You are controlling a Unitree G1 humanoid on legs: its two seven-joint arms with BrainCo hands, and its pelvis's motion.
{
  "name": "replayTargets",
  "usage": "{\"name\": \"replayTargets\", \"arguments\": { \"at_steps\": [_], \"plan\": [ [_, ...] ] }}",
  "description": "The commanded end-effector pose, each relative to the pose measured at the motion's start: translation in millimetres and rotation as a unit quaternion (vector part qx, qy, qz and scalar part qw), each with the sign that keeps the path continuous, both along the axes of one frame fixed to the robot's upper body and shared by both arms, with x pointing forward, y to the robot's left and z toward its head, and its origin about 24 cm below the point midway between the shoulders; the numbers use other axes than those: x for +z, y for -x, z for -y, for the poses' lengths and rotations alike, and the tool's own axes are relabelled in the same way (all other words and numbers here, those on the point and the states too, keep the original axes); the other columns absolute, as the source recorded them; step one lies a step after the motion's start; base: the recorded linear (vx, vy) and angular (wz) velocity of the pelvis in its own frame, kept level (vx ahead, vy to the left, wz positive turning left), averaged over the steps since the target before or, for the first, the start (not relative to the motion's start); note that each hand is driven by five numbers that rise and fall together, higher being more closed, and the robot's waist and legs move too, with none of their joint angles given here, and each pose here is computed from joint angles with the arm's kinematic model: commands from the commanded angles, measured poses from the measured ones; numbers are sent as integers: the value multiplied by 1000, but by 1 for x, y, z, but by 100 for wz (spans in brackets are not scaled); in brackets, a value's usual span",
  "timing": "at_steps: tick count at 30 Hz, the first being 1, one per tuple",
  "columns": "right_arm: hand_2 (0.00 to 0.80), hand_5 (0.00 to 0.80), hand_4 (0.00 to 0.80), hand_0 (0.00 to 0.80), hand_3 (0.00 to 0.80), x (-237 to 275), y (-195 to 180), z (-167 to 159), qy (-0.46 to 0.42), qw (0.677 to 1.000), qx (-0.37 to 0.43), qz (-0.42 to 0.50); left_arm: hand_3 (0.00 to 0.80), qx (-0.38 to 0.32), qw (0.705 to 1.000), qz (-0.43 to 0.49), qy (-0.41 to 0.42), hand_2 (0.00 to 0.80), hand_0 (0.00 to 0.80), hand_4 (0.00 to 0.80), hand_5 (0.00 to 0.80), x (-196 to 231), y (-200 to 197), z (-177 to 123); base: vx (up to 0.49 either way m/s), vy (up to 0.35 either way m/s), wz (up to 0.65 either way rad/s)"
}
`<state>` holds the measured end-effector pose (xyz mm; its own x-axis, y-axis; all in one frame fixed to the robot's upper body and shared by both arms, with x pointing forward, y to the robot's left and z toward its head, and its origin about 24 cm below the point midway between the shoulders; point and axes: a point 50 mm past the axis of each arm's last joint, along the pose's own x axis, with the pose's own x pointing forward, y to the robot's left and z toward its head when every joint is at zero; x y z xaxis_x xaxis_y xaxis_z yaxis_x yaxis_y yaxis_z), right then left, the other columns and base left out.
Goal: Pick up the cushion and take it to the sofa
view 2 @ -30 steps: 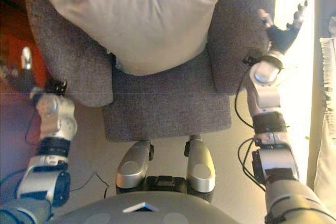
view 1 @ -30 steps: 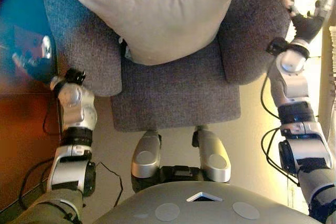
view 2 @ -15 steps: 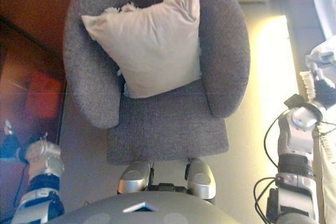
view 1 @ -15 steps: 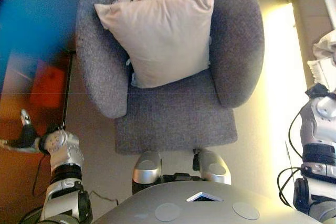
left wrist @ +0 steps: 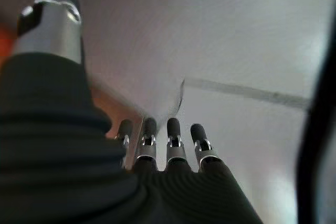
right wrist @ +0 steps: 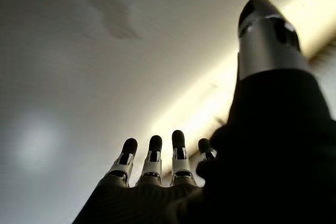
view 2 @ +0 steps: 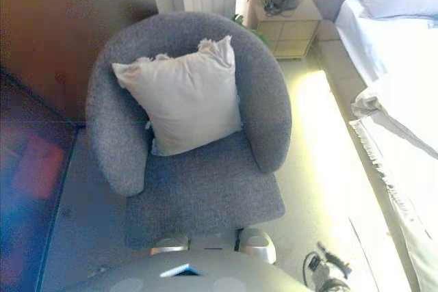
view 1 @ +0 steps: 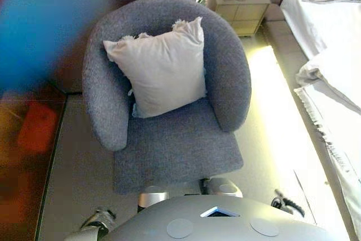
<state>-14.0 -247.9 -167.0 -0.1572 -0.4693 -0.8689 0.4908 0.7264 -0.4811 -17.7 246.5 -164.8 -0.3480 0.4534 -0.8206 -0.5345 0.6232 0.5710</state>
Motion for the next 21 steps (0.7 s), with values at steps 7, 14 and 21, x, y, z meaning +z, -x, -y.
{"name": "replayTargets", "arguments": {
  "at_steps": [7,14,21],
  "plan": [
    [0,0,0,0,0,-7,-47,-29,-93,979,180,9,0,-132,977,43,164,0,0,0,0,-10,-33,30,-27,23,2],
    [0,0,0,0,0,-6,-47,-24,-86,977,194,2,0,-164,971,48,164,0,0,0,0,-9,-50,33,-30,13,-13],
    [0,0,0,0,0,-7,-47,-30,-88,976,200,3,0,-163,972,49,159,0,0,0,0,-9,-53,38,-1,3,-3]
  ]
}}
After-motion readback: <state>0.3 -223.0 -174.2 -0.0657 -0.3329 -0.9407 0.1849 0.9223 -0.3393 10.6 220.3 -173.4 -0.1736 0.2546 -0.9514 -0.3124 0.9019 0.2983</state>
